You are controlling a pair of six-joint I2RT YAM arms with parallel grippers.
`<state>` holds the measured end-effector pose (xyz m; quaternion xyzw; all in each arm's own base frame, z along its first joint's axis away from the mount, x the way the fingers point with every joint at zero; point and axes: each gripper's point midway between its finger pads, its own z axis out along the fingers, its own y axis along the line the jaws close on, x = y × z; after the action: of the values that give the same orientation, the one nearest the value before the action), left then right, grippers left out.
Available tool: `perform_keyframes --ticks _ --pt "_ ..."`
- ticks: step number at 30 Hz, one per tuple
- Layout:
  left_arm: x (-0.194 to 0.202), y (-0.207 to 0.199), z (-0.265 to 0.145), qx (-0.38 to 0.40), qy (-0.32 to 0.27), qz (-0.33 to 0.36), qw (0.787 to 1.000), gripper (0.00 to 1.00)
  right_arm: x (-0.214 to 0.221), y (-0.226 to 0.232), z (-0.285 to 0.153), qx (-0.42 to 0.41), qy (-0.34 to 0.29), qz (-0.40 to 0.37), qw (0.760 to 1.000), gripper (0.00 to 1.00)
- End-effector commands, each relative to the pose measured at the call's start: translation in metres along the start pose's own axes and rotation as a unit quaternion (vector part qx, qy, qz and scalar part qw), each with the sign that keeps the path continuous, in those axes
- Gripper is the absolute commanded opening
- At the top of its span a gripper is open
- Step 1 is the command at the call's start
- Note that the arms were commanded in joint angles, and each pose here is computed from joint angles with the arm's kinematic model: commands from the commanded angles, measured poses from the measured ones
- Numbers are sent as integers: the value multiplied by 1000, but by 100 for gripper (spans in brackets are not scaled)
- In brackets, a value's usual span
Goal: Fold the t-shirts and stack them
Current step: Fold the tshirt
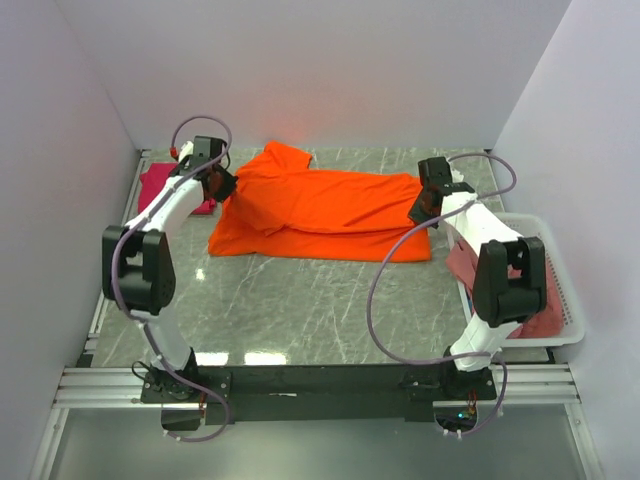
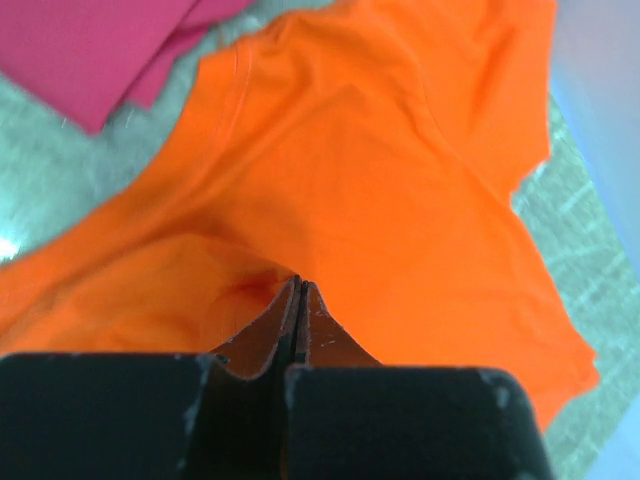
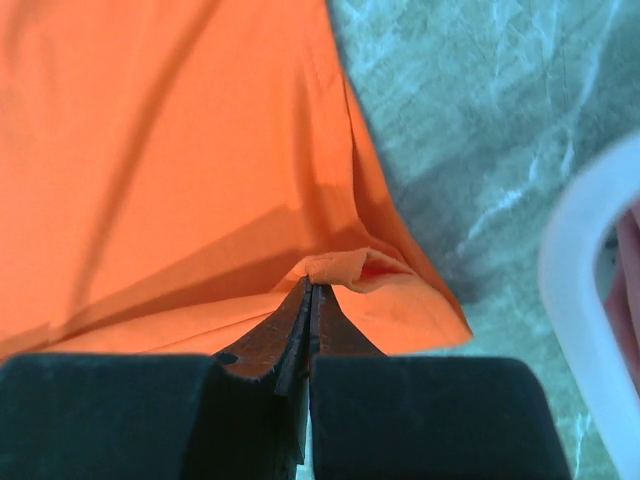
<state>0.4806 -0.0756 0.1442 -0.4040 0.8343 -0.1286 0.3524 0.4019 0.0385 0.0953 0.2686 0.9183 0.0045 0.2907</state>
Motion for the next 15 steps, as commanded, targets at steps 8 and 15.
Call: perform_keyframes --ticks 8,15 --pt "-27 -57 71 50 11 74 996 47 -57 24 30 -4 -38 -30 999 35" --pt "-10 -37 28 53 22 83 995 99 -42 39 -1 -68 -35 -33 997 83"
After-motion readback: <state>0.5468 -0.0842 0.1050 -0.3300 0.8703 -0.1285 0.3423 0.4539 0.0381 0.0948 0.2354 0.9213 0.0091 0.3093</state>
